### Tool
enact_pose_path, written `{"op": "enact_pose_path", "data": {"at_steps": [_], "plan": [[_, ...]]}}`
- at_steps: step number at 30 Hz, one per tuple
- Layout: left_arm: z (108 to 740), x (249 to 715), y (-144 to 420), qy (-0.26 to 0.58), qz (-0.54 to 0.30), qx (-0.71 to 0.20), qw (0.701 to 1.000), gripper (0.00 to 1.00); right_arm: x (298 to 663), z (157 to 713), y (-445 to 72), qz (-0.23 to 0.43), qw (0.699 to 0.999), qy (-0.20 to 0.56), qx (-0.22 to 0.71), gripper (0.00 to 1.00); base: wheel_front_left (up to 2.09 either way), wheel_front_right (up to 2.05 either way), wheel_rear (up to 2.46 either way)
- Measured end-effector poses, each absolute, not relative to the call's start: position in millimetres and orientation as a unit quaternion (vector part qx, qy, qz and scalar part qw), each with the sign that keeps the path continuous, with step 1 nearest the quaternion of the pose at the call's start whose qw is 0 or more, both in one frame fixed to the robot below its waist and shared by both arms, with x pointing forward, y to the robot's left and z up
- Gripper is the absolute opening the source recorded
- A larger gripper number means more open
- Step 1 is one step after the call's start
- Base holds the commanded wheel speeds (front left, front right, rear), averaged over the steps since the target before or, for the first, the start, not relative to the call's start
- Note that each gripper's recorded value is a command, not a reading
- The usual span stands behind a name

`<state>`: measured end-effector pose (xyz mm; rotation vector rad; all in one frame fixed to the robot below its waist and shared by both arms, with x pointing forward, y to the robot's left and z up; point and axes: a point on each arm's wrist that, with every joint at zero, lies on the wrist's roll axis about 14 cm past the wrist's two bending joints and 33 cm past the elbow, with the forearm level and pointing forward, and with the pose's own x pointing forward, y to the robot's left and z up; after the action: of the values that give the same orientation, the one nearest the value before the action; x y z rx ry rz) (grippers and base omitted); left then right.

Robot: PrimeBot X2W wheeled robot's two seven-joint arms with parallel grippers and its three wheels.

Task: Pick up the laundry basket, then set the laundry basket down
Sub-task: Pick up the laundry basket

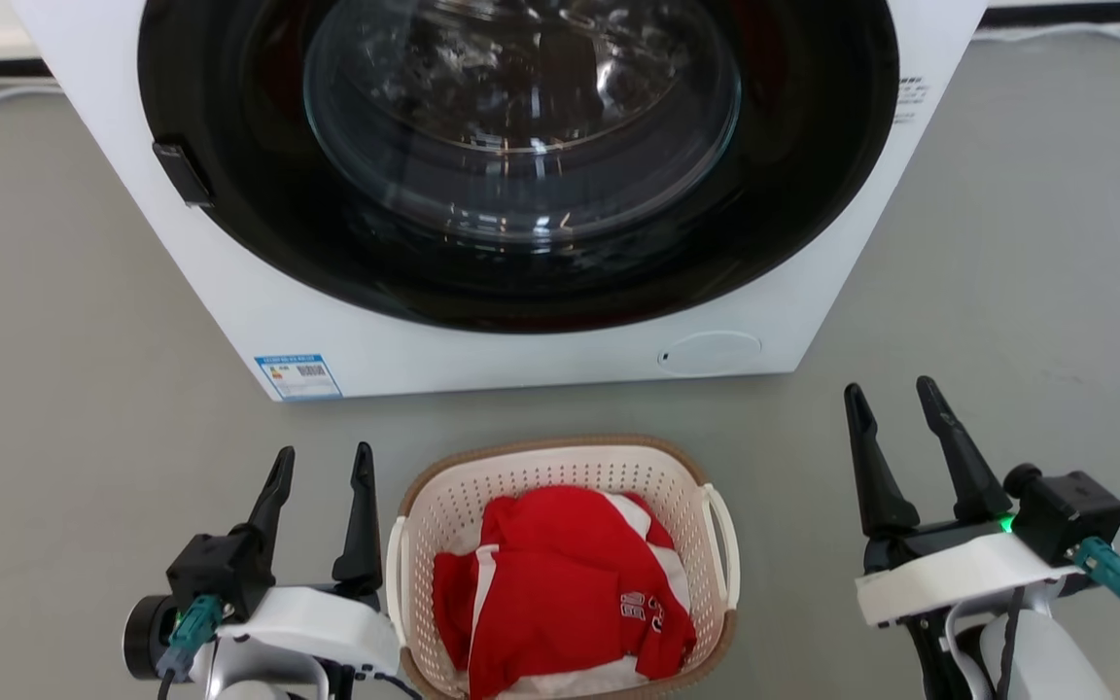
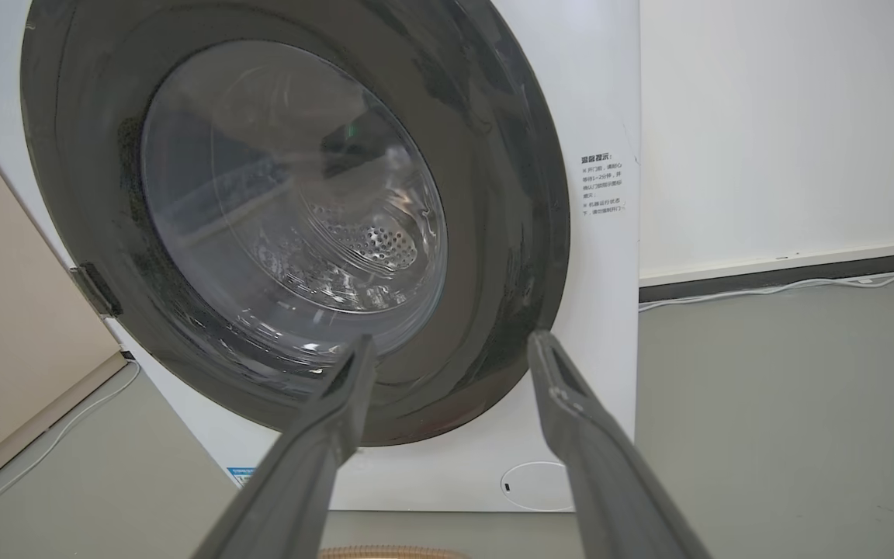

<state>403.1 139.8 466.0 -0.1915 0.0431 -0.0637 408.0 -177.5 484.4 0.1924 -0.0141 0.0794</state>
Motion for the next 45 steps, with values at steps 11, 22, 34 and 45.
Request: {"op": "enact_pose_path", "data": {"at_steps": [11, 22, 34, 45], "plan": [[420.5, 420.2, 134.7, 0.084, -0.035, -0.098, 0.991, 1.00, 425.9, 443.5, -181.0, 0.033, 0.993, 0.048, 0.100, 1.00, 0.00, 0.00, 0.00], [353.8, 444.5, 127.2, 0.169, -0.045, -0.096, 0.980, 1.00, 453.2, 378.1, -176.5, 0.039, 0.985, 0.131, 0.106, 1.00, 0.00, 0.00, 0.00], [276.6, 456.6, 130.3, 0.264, -0.035, -0.097, 0.959, 1.00, 472.4, 300.4, -162.3, 0.058, 0.968, 0.219, 0.112, 1.00, 0.00, 0.00, 0.00], [215.8, 448.6, 142.3, 0.343, -0.003, -0.106, 0.933, 1.00, 456.1, 228.0, -147.9, 0.078, 0.940, 0.315, 0.107, 1.00, 0.00, 0.00, 0.00]]}}
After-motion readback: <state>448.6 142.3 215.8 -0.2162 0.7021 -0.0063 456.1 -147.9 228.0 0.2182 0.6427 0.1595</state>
